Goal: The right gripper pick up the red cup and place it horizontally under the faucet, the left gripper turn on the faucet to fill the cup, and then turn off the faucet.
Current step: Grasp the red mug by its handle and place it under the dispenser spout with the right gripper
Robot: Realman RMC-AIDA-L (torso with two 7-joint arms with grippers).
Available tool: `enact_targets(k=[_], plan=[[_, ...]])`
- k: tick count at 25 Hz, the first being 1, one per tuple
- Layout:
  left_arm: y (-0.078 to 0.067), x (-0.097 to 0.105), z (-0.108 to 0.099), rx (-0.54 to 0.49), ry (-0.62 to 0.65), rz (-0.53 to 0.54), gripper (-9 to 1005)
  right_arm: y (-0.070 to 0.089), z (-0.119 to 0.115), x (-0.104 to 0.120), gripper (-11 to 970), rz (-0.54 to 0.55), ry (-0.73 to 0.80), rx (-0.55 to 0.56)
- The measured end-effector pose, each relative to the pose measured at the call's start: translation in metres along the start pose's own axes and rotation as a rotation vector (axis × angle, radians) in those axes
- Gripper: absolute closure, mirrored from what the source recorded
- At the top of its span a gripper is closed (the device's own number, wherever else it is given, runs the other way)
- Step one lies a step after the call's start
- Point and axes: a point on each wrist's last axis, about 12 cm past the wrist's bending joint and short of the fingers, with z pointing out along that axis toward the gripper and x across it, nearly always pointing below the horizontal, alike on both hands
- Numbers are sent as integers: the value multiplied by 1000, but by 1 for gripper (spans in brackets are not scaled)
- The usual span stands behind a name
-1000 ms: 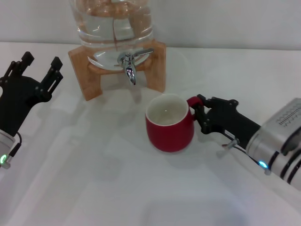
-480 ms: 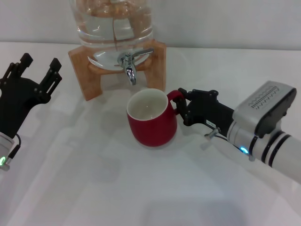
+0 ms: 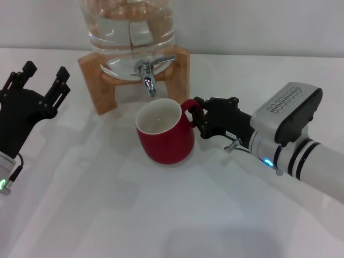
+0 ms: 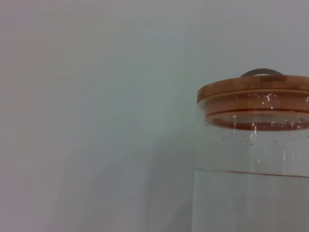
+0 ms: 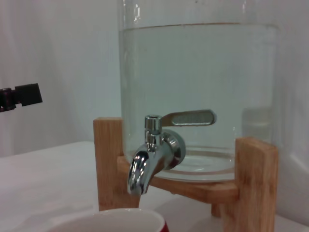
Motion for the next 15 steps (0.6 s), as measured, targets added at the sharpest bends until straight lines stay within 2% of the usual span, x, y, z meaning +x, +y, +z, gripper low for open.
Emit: enact_targets(k=[15], plan=[[1, -1, 2, -2, -5, 1, 239, -9, 18, -14, 824, 4, 58, 43]])
